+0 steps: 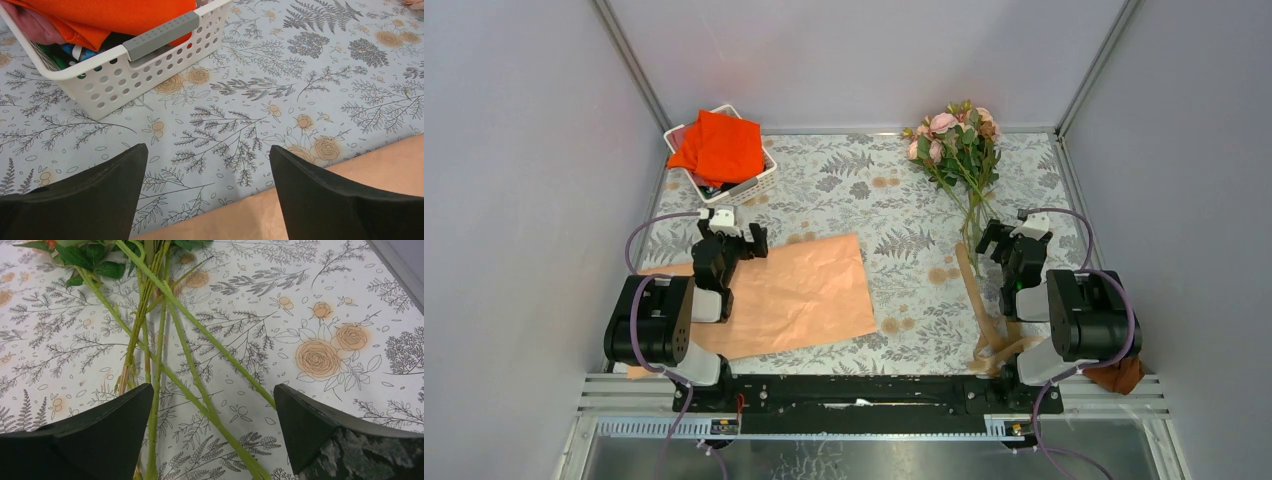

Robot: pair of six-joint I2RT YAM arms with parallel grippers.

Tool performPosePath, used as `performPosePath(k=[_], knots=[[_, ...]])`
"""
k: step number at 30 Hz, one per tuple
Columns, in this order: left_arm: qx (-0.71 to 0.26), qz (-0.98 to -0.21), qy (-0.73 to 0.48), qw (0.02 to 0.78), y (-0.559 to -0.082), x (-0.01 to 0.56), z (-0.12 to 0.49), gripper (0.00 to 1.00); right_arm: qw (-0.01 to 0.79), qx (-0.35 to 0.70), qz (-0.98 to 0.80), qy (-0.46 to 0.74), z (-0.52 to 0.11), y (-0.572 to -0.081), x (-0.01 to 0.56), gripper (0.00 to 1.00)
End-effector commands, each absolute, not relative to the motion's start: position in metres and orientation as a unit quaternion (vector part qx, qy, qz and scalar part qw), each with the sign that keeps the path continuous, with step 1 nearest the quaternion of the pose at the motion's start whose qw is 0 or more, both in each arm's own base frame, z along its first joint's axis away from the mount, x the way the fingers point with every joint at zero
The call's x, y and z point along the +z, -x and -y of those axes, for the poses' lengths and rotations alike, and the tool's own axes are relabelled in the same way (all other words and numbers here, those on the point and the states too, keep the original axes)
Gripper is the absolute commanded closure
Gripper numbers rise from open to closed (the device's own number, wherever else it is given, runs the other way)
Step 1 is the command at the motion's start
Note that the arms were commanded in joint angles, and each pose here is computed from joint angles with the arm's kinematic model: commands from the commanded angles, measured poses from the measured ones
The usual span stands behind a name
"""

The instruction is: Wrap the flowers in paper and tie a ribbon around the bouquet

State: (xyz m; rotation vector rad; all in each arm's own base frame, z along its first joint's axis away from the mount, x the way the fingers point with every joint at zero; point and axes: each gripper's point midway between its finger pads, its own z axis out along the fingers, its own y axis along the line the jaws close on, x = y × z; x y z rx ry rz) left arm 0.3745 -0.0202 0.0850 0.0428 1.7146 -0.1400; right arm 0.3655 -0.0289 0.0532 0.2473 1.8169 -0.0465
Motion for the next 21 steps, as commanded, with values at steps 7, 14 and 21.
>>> performPosePath(k=[7,14,21], knots=[[-0.058,-0.737,-0.02,0.673,-0.382,0.1,0.02,0.01,0.609,0.091,-0.78,-0.108,-0.006,-0.385,0.152,0.02],[-0.047,-0.781,-0.17,0.599,-0.394,0.186,0.026,0.01,0.477,0.279,-0.833,0.034,-0.141,-0.356,0.178,0.19],[-0.154,-0.82,-0.396,0.384,-0.255,0.177,0.067,0.01,0.275,0.307,-0.902,0.125,-0.237,-0.283,0.1,0.24]])
